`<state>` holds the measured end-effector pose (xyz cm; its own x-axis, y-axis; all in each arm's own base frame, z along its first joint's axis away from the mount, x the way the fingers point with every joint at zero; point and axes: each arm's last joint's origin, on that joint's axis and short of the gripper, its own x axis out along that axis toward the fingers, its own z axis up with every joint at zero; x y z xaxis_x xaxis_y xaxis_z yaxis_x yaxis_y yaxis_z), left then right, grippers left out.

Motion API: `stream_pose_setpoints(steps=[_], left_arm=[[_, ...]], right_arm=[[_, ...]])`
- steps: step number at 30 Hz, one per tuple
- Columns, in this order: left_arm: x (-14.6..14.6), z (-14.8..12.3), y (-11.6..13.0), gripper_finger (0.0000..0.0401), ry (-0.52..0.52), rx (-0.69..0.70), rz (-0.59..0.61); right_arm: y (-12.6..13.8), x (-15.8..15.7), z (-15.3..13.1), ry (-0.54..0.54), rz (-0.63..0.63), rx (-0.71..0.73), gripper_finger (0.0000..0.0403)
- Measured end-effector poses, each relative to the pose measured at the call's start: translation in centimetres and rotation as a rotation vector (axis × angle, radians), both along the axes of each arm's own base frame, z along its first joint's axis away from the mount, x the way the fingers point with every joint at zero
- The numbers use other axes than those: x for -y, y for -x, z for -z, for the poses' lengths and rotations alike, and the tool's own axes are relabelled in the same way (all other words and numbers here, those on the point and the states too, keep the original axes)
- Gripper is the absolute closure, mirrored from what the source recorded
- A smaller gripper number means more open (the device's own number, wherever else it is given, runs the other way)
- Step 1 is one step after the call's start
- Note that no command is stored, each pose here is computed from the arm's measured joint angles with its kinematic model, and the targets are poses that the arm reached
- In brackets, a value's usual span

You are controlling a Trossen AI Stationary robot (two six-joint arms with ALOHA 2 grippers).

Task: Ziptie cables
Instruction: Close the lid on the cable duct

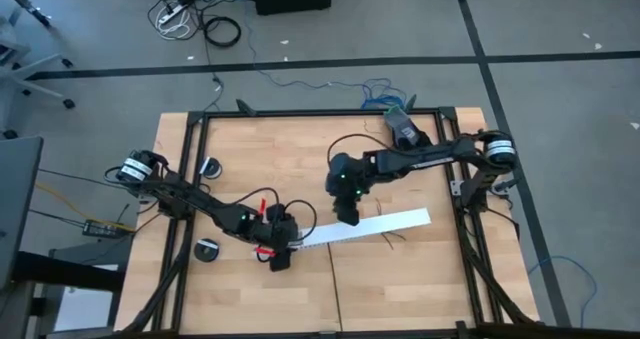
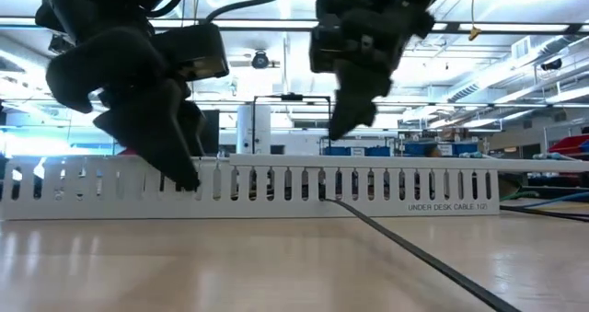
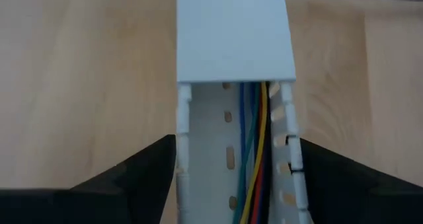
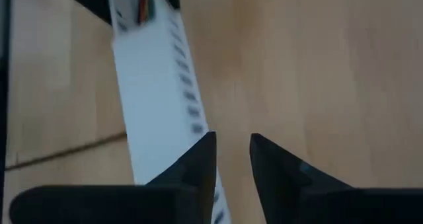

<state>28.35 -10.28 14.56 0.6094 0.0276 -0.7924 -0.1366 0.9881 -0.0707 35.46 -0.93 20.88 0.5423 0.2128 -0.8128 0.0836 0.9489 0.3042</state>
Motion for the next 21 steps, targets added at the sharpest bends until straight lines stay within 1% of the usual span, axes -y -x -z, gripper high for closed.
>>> stream_pose_setpoints(steps=[4, 6, 8, 11, 13, 16, 18, 19, 21], left_arm=[[-0.3, -0.1, -0.3, 0.0123, -0.016, 0.031, -0.03], [-0.3, -0.2, -0.3, 0.0123, -0.026, 0.036, -0.036], [-0.3, -0.2, -0.3, 0.0123, -0.032, 0.043, -0.041], [-0.4, -0.2, -0.3, 0.0123, -0.054, 0.048, -0.048], [-0.3, -0.2, -0.3, 0.0123, -0.059, 0.046, -0.047], [-0.3, -0.2, -0.2, 0.0123, -0.067, 0.046, -0.06], [-0.3, -0.2, -0.2, 0.0123, -0.05, 0.047, -0.083], [-0.3, -0.2, -0.2, 0.0123, -0.038, 0.047, -0.098], [-0.4, -0.1, -0.2, 0.0123, -0.016, 0.047, -0.128]], right_arm=[[1.2, -0.8, -0.2, 0.021, 0.034, -0.106, 0.0328], [1.8, -1.4, -0.5, 0.08, 0.061, -0.137, 0.0343], [2.2, -2.2, -0.9, 0.169, 0.098, -0.145, 0.0362], [2.8, -3.5, -2.0, 0.257, 0.184, -0.11, 0.0389], [3.3, -4.3, -2.8, 0.232, 0.229, -0.087, 0.0399], [4.4, -5.6, -4.1, 0.237, 0.284, -0.055, 0.0402], [5.2, -6.9, -4.7, 0.236, 0.33, -0.04, 0.0402], [5.6, -7.4, -4.8, 0.232, 0.351, -0.054, 0.0402], [6.7, -8.4, -4.7, 0.237, 0.432, -0.071, 0.0402]])
